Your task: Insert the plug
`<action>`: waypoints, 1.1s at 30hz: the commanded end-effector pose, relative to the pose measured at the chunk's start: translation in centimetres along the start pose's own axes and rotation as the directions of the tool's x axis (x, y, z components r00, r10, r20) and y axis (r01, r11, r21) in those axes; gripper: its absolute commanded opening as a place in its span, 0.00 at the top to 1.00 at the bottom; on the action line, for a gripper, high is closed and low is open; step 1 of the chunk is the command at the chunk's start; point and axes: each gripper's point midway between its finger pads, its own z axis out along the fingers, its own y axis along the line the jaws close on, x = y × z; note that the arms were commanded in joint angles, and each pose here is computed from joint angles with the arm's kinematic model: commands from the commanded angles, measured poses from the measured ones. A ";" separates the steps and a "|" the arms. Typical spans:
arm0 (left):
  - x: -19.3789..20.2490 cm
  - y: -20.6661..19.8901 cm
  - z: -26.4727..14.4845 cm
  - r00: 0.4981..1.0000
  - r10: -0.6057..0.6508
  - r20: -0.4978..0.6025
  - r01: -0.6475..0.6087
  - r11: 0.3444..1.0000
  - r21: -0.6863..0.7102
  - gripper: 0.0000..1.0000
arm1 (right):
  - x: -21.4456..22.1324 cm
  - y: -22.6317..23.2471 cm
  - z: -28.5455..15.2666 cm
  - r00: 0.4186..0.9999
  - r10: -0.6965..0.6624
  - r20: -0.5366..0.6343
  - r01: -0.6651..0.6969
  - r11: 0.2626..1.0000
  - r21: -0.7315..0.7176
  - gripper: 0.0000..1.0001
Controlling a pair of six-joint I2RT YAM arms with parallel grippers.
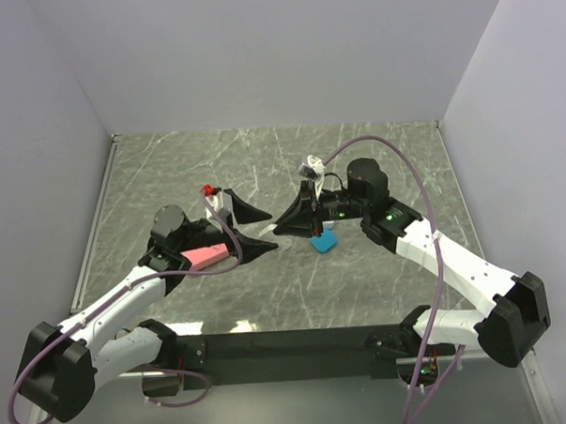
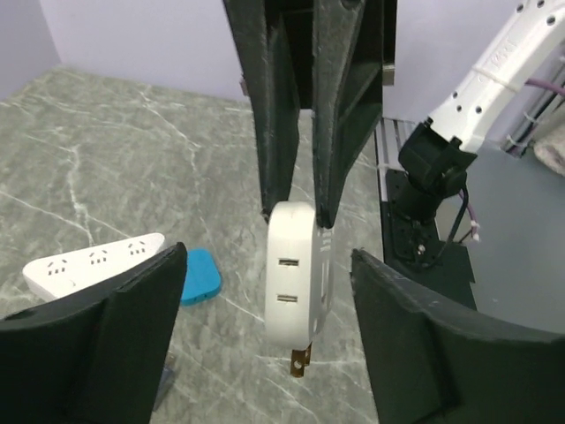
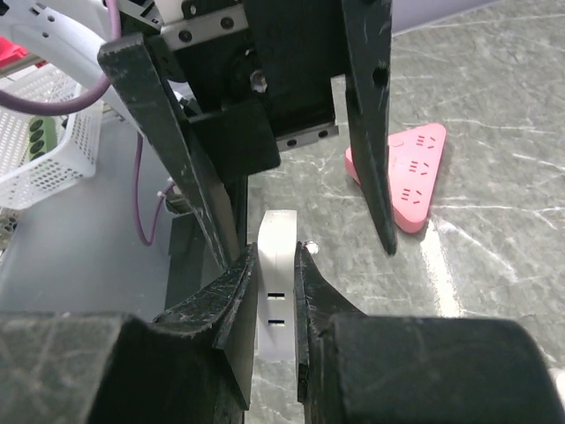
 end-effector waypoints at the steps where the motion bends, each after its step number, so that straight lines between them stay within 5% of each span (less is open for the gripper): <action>1: -0.9 -1.0 0.8 0.998 0.056 -0.007 -0.056 0.996 0.067 0.21 | -2.4 0.9 0.0 0.996 -0.077 0.037 0.077 0.997 -0.015 1.00; 5: -0.5 -1.3 1.2 0.998 0.044 -0.034 -0.040 0.995 0.095 0.44 | -2.4 0.7 0.1 0.997 -0.073 0.030 0.074 0.997 -0.013 1.00; 11: 0.9 -2.1 1.6 0.996 0.036 -0.077 -0.023 0.988 0.154 0.98 | -1.6 0.2 0.3 0.997 -0.070 0.017 0.070 0.998 0.004 1.00; 15: 1.1 -2.1 1.8 0.995 0.040 -0.095 -0.023 0.984 0.176 0.99 | -1.3 -0.7 0.3 0.997 -0.075 -0.004 0.075 0.996 0.040 0.96; 19: 0.8 -2.7 1.6 0.995 0.045 -0.089 -0.026 0.979 0.201 0.99 | -0.5 -1.4 -0.1 0.996 -0.080 -0.026 0.082 0.993 0.089 0.68; 22: 0.8 -2.8 1.5 0.995 0.052 -0.083 -0.035 0.980 0.198 0.99 | 0.2 -1.4 -0.5 0.994 -0.108 -0.032 0.111 0.989 0.099 0.57; 33: 0.4 -2.8 1.2 0.994 0.076 -0.077 -0.061 0.982 0.181 0.99 | 1.6 -1.4 -0.9 0.990 -0.118 -0.079 0.125 0.988 0.096 0.47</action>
